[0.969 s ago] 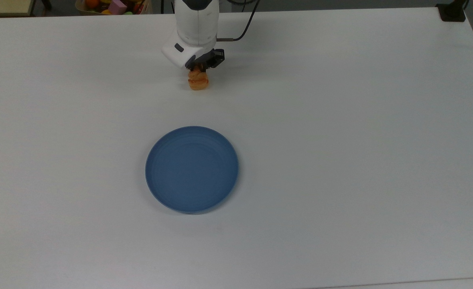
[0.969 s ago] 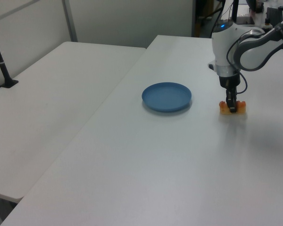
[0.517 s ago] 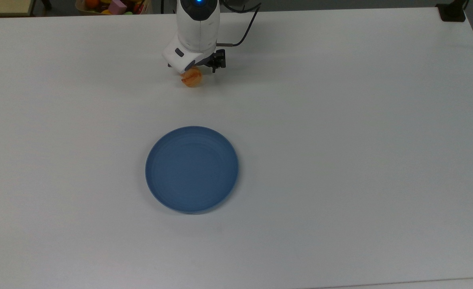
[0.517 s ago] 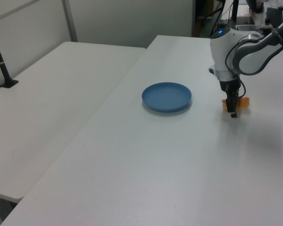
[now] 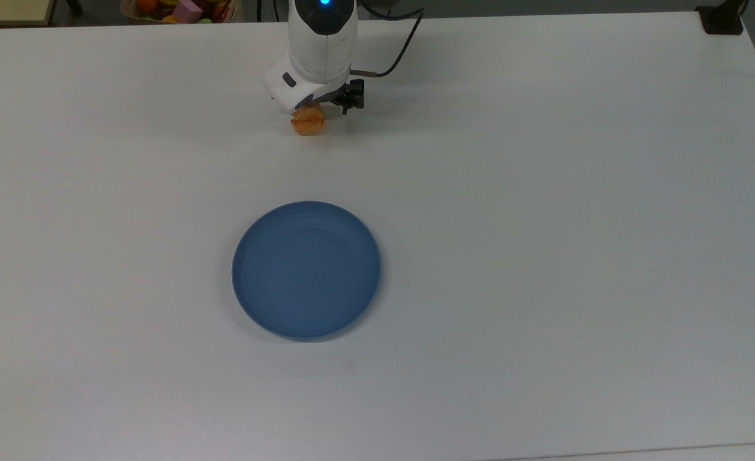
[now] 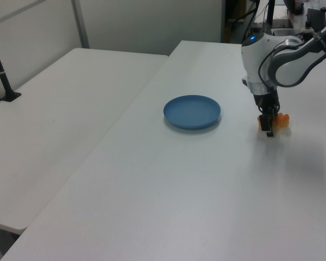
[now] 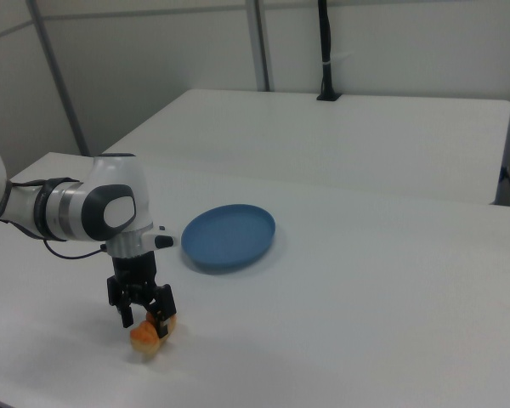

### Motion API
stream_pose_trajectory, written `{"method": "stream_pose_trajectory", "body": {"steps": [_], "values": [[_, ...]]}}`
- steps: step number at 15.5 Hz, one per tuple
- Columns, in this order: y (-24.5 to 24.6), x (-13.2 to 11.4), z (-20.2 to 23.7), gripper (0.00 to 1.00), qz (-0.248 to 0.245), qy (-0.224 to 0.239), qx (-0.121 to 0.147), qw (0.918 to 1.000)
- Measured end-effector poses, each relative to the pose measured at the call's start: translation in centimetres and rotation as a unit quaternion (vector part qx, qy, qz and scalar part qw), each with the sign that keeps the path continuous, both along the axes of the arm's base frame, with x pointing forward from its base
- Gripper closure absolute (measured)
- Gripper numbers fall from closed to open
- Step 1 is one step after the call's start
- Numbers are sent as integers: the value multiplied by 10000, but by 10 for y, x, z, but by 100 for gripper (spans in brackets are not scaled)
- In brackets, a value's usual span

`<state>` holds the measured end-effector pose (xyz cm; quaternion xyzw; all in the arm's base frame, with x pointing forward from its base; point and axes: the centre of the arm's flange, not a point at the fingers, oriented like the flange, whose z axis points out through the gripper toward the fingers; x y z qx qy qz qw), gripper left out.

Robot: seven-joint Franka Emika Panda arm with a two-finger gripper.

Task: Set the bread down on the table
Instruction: 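Lower the bread roll onto the bare table surface, then open the gripper and raise it away from the bread roll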

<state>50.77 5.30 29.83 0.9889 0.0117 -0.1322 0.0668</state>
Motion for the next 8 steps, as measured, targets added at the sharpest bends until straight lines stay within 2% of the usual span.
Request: {"method": "stream_pose_trajectory", "body": {"steps": [8], "values": [[0, 7, 13, 0, -64, -40, -43, 10000]]}}
